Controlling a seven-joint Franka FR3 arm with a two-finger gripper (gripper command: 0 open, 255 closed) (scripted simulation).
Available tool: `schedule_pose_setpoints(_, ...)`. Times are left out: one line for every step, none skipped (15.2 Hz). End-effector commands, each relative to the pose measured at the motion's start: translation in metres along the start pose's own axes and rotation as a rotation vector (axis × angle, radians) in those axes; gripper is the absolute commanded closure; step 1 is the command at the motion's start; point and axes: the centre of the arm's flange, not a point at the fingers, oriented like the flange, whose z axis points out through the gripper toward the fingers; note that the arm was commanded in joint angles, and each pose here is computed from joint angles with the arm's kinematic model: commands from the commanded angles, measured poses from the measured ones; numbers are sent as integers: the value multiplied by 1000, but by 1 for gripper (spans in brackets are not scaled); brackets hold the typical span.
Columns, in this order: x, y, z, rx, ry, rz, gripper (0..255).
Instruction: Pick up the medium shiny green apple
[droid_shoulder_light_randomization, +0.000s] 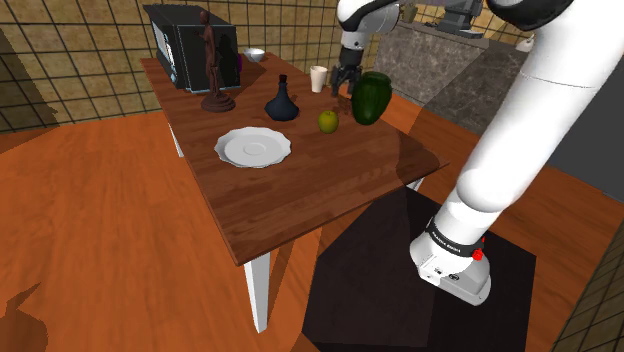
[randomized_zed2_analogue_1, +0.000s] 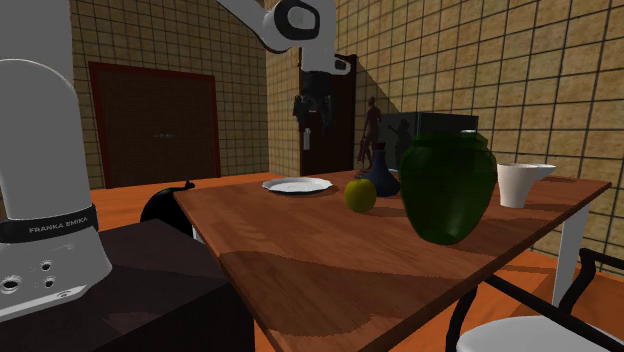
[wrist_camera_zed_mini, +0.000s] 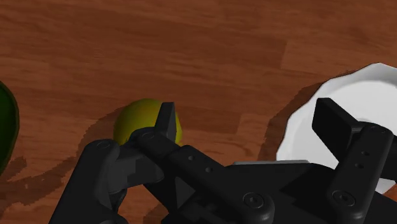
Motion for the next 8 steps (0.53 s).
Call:
schedule_pose_setpoints(19, 13, 11, -3, 3, 5, 0)
schedule_pose_setpoints(28, 20, 17, -4, 5, 7, 0)
schedule_pose_setpoints(37, 28, 23, -5, 6, 10, 0)
schedule_pose_setpoints(46, 35, 28, -7, 8, 12, 0)
schedule_pose_setpoints(55, 42, 34, -8, 9, 15, 0)
schedule_pose_setpoints(64, 50, 40, -9, 10, 17, 0)
schedule_pose_setpoints(73, 57, 45, -10, 12, 20, 0)
schedule_pose_setpoints(82, 64, 51, -12, 13, 22, 0)
